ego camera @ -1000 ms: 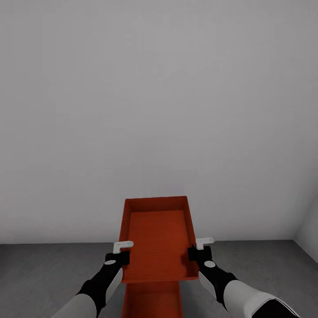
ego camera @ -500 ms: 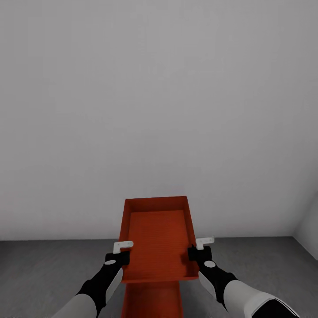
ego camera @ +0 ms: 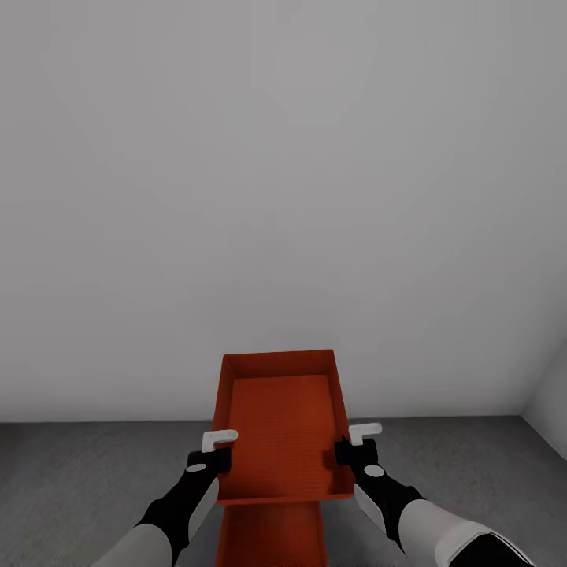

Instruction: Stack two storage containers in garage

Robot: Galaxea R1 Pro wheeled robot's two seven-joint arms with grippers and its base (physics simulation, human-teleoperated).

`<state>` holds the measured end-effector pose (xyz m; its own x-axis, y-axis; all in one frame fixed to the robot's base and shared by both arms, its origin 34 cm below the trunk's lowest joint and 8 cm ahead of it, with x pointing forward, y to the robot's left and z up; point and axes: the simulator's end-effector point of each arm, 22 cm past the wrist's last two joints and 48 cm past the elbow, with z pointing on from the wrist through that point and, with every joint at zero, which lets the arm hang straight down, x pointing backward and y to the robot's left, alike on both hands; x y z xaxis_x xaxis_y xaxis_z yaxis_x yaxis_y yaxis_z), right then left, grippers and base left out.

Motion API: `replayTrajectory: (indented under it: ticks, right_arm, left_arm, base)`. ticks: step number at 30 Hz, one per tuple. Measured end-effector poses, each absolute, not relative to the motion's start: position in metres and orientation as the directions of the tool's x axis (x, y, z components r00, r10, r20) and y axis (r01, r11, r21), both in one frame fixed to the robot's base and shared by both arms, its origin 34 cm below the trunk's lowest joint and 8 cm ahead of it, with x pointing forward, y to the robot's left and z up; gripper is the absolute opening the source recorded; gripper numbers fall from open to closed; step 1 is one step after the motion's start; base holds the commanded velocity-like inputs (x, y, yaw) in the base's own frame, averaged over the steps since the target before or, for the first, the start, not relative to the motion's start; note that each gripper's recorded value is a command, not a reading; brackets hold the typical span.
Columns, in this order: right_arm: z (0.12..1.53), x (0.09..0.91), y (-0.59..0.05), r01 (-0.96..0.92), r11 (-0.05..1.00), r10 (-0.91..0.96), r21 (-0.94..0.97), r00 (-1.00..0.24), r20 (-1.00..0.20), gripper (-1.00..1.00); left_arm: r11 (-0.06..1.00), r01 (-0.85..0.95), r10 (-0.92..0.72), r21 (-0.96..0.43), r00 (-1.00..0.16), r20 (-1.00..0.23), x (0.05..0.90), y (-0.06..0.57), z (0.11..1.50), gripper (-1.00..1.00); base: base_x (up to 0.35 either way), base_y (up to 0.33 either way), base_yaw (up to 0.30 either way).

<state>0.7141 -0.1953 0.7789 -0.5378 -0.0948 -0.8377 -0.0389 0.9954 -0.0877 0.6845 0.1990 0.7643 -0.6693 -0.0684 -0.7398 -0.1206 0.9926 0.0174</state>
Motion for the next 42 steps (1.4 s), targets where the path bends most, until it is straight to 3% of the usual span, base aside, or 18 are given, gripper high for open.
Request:
replayTrajectory:
  ticks: [42]
  right_arm:
    - [0.740,0.703,-0.195,-0.046,0.995,-0.095,-0.085,-0.595,-0.798,-1.00]
  left_arm:
    - [0.992,-0.120,-0.069,0.026,-0.720,-0.691,0.672,0.199,0.727,-1.00]
  base:
    - [0.000,0.000,0.000]
